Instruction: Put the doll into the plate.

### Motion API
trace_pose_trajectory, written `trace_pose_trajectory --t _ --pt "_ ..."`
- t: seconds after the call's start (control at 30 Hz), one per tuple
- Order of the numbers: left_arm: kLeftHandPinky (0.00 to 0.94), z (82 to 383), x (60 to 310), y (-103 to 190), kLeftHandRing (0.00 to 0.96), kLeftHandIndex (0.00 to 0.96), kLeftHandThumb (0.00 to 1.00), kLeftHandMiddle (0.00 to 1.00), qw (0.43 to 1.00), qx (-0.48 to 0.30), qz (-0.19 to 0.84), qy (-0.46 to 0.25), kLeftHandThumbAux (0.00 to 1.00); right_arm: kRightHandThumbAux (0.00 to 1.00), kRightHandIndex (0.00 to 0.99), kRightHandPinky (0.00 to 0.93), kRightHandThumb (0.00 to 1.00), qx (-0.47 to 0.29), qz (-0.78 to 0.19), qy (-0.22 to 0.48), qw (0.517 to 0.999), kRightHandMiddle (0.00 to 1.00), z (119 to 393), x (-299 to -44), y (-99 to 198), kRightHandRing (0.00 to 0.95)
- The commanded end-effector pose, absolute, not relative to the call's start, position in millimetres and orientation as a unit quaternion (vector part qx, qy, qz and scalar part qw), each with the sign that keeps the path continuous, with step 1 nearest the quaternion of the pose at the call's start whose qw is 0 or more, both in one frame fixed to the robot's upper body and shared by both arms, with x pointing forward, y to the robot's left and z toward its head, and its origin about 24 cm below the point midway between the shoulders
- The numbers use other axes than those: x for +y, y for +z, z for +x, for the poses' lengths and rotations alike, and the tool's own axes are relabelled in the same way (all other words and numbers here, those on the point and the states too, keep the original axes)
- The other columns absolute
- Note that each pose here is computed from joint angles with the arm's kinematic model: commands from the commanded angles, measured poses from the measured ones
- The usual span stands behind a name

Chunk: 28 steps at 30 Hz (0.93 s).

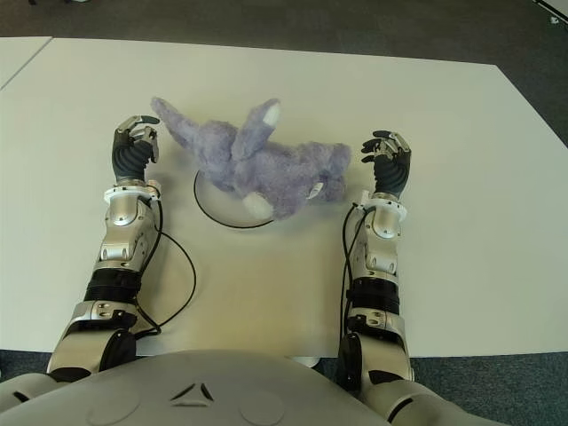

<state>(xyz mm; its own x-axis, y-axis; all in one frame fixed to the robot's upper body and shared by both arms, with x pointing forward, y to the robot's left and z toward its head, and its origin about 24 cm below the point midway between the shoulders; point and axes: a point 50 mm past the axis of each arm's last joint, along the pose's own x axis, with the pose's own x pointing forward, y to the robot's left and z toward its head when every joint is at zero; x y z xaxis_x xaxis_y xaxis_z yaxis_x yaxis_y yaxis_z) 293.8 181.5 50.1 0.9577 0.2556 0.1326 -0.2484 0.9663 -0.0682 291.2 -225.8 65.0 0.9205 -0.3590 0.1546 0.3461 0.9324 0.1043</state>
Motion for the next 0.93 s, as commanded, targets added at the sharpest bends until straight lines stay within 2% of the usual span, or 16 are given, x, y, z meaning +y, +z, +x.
trace_pose_trajectory --t 0.03,0.37,0.93 --pt "0.878 279.4 183.0 21.6 0.874 0.443 0.712 0.868 0.989 -0.02 -0.025 0.144 0.703 0.676 0.419 0.718 0.846 -0.034 0.047 -0.181 0.982 0.579 280.3 -217.5 36.7 0.734" --pt "0.881 279.1 183.3 22.2 0.877 0.444 0.712 0.871 0.989 -0.028 -0.019 0.146 0.702 0.674 0.428 0.803 0.847 -0.038 0.056 -0.177 0.982 0.575 280.9 -214.7 35.3 0.783" --pt "0.881 279.5 182.9 22.7 0.876 0.444 0.713 0.869 0.988 -0.032 -0.02 0.147 0.703 0.672 0.426 0.859 0.85 -0.017 0.049 -0.182 0.982 0.558 281.4 -216.8 33.9 0.836"
